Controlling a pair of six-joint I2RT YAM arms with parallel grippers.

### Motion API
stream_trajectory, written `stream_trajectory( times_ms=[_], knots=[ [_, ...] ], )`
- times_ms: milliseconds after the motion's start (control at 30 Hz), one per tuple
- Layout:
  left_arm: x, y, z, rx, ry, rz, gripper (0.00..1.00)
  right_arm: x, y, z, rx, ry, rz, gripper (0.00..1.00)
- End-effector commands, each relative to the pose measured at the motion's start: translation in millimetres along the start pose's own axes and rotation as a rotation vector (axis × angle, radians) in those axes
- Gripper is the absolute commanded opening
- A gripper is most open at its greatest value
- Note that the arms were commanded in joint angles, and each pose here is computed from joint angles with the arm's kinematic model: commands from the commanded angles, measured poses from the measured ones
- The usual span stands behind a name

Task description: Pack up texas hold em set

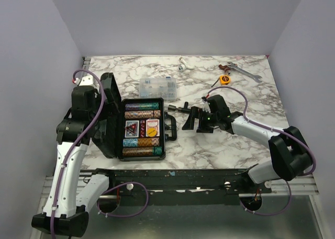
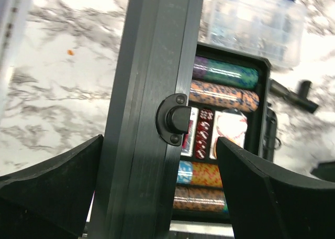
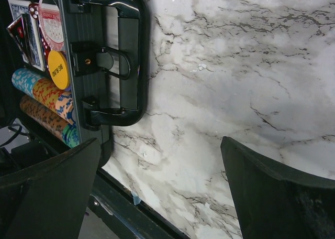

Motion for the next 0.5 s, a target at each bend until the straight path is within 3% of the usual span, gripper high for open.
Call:
stream_trajectory(
  times_ms=[0, 233, 467],
  knots=[
    [5.0, -32.7, 2.6, -0.002, 0.048, 0.228, 0.87, -3.4, 4.6, -0.6, 0.016, 0.01, -0.023, 1.0],
    [18.7, -64.9, 4.1, 0.019, 0.069, 0.477, 0.93, -3.6, 5.7, -0.7, 0.018, 0.007, -0.023, 1.0],
    [28.2, -82.7, 1.8, 0.023, 0.073, 0.627, 0.94, -5.3, 5.5, 0.7, 0.016, 0.011, -0.023, 1.0]
  ],
)
Point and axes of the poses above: each gripper's point midway between its finger pads, its own x axis back along the fingers, its own y axis along the line the jaws close on, z = x × y, the point moved 4 cm from there along x, back along the fingers, and after that the axes turned 5 degrees about -x, right-handed, at the moved point
